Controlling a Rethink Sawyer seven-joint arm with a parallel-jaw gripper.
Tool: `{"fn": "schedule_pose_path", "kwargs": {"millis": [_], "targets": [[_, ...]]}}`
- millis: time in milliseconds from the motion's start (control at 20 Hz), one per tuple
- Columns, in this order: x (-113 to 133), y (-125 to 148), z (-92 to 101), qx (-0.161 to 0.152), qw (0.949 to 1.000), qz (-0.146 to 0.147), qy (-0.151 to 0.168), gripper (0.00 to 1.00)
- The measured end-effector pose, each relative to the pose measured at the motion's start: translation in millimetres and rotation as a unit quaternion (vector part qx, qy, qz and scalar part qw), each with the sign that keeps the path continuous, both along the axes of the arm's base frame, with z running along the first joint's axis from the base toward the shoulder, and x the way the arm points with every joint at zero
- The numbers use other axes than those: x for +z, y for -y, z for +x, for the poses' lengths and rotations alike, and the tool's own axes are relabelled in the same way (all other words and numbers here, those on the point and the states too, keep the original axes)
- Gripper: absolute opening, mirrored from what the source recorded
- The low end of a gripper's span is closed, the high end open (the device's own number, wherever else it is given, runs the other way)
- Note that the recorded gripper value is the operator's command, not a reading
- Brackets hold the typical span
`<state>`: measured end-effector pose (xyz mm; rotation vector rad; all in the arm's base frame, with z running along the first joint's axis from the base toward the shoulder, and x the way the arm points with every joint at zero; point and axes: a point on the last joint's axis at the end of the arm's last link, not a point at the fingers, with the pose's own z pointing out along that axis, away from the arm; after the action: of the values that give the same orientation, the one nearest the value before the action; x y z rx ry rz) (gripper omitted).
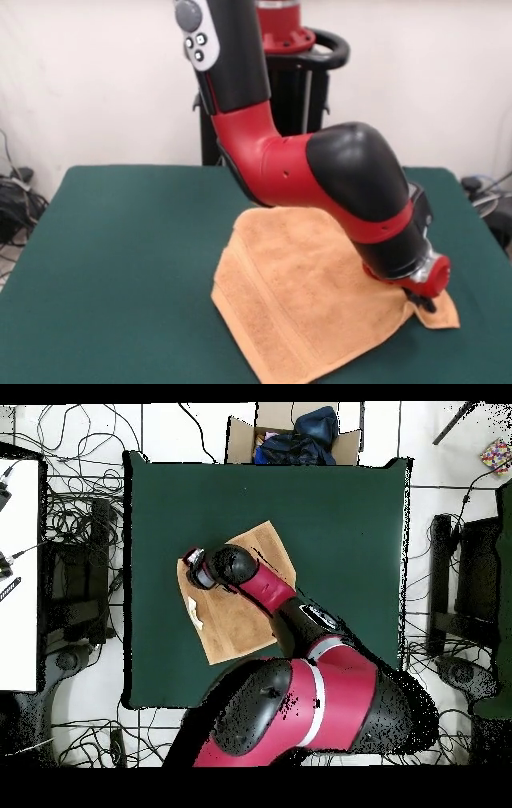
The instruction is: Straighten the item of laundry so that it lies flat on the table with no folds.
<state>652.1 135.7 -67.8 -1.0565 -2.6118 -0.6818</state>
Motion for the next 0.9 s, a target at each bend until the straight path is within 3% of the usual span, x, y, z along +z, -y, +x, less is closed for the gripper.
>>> {"fn": "schedule_pose_path", "kwargs": {"millis": [400,900], "targets": [[11.6,-23.8,6.8,-0.022,0.9993,0.025,-0.015,0.0],[58.7,-66.5,23.7,-0.039,0.9977,0.054,-0.011,0.0]]}}
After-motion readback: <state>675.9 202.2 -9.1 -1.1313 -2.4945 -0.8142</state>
